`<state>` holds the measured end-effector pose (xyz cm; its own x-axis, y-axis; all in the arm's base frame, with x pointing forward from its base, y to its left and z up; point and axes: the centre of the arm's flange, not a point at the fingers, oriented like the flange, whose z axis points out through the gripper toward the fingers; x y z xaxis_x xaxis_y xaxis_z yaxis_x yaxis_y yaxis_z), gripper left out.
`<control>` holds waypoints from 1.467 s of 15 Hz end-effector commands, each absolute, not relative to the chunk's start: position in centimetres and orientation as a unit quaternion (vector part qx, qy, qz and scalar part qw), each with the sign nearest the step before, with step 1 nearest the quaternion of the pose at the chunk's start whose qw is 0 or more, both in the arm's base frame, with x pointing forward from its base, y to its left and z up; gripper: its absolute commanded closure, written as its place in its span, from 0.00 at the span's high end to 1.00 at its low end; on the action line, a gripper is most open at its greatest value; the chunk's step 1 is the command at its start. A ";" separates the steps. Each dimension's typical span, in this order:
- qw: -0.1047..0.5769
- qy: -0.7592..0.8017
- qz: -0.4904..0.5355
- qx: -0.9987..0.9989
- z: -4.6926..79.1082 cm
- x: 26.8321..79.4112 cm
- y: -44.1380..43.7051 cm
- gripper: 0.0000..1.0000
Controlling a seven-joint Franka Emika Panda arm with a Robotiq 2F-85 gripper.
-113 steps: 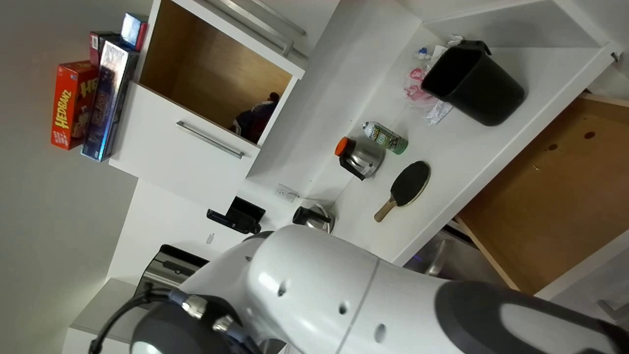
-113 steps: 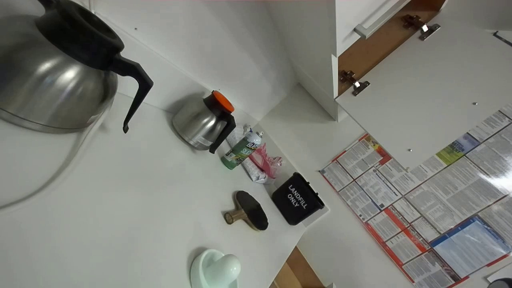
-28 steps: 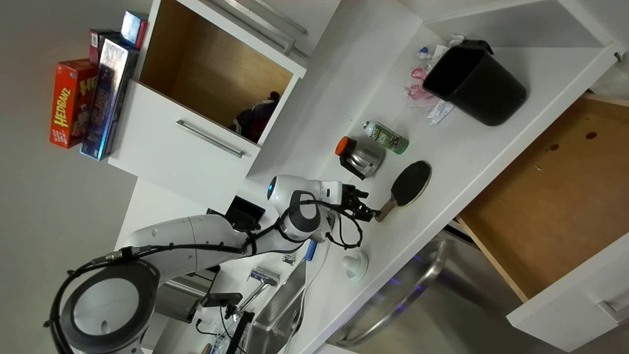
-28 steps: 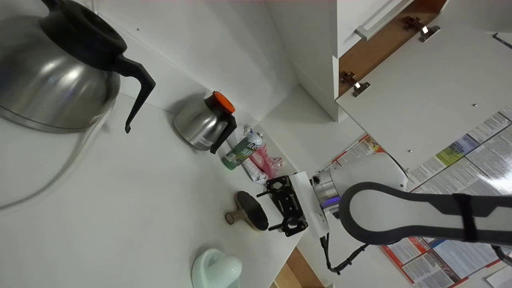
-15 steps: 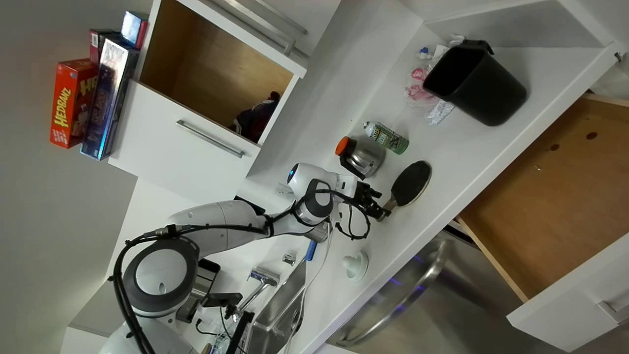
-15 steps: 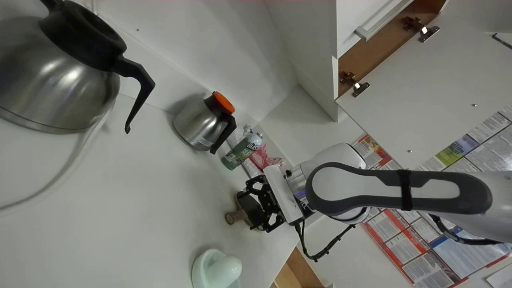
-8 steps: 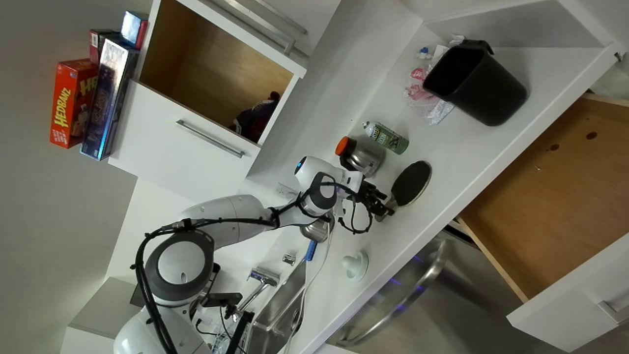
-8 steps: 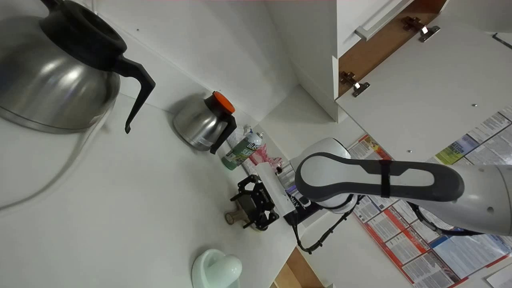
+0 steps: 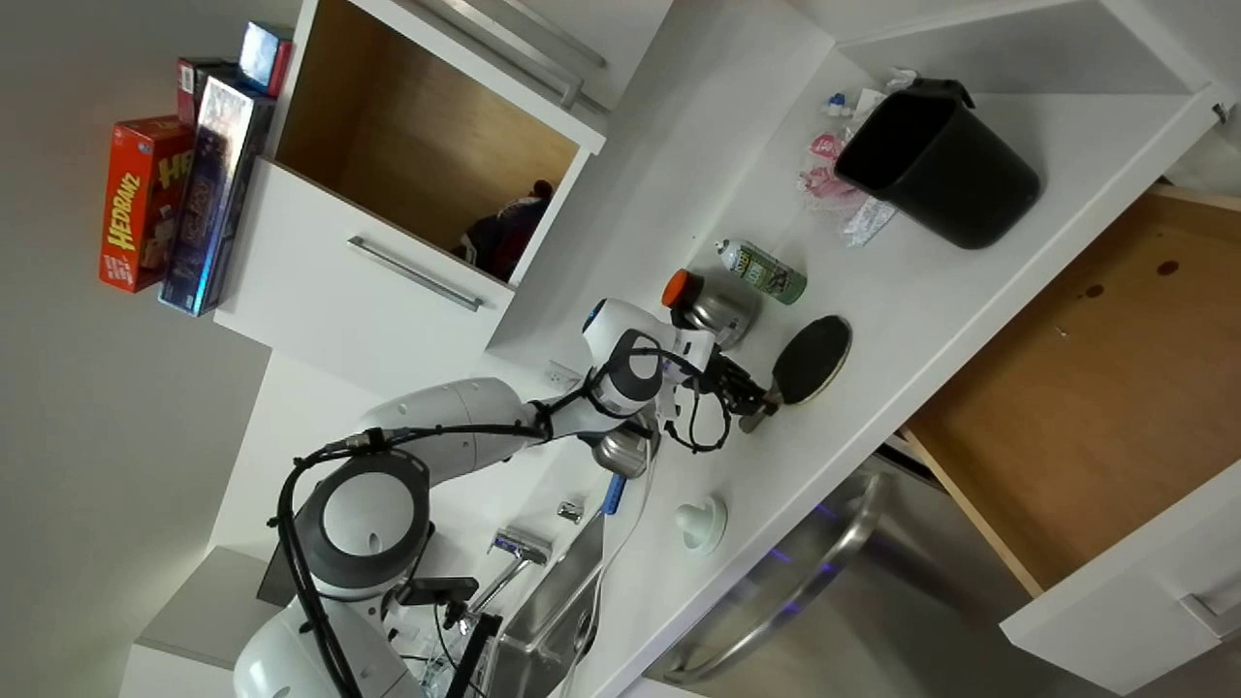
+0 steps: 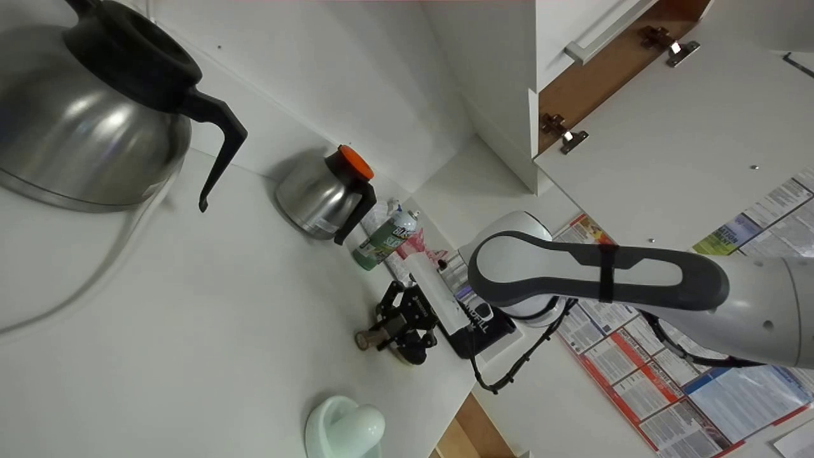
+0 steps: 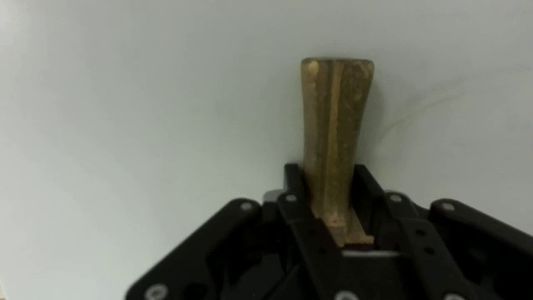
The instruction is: Open the topmost drawer and place the black paddle inside the drawer
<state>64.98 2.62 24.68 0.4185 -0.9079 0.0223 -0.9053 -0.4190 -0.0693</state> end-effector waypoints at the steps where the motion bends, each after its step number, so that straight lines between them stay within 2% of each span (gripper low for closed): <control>1: 0.014 0.538 -0.028 -0.843 25.2 65.5 2.6 0.09; 11: 0.058 0.563 -0.079 -0.821 31.6 57.8 -4.9 0.09; 22: 0.005 0.599 -0.055 -0.799 30.8 51.1 -12.9 0.09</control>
